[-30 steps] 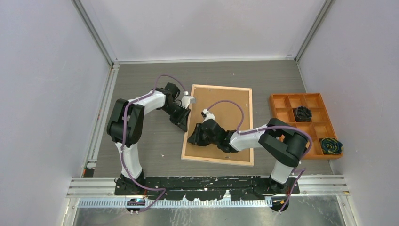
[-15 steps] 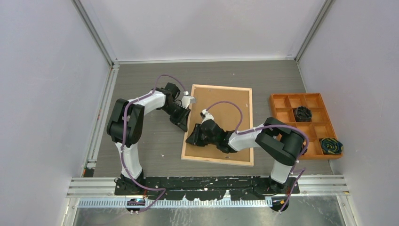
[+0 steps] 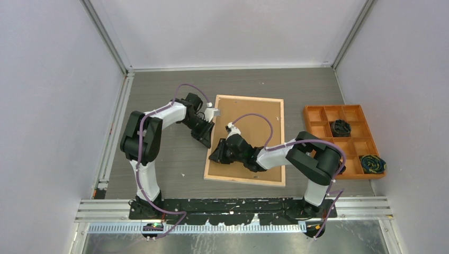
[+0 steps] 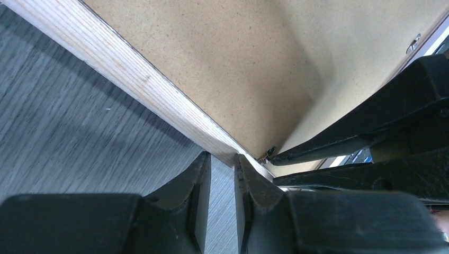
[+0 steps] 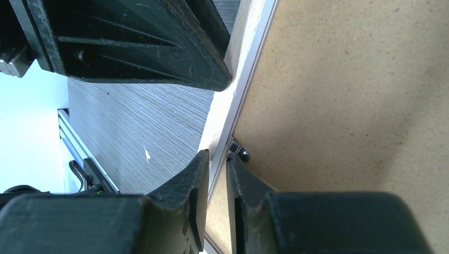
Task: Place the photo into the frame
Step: Install the photo frame at the center of the board.
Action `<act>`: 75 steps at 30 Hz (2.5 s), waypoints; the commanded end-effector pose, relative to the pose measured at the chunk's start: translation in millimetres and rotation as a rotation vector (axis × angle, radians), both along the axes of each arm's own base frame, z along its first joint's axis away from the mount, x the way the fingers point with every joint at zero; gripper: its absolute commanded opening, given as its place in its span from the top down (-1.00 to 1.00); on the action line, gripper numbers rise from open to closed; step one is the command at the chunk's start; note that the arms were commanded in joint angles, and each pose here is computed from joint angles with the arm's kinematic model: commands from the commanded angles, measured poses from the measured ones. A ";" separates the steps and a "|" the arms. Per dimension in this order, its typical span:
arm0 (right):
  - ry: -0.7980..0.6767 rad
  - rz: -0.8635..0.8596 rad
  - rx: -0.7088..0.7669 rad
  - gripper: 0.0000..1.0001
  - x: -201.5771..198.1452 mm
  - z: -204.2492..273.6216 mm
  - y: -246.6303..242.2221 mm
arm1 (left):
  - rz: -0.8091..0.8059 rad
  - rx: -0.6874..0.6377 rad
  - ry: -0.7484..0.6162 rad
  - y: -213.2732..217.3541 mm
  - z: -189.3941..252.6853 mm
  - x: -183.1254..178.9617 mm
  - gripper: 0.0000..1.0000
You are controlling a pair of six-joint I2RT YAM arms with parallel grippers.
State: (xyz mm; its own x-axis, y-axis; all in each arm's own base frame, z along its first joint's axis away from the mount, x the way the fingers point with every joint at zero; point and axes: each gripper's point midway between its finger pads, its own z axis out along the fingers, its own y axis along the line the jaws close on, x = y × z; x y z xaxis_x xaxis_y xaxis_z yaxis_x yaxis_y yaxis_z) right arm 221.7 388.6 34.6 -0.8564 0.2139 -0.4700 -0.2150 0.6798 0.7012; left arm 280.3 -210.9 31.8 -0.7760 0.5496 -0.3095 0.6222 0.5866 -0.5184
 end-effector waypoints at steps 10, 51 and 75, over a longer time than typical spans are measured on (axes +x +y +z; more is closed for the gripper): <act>-0.119 -0.120 0.021 0.31 43.5 72.0 -53.8 | 0.086 -0.015 -0.072 11.5 15.0 52.6 0.54; 0.064 -0.121 0.061 0.33 224.9 12.1 -40.0 | 0.167 -0.194 -0.024 -14.1 24.5 107.1 0.40; 0.097 -0.171 0.137 0.46 231.7 7.2 -23.3 | 0.158 -0.151 -0.038 -8.8 9.8 106.1 0.49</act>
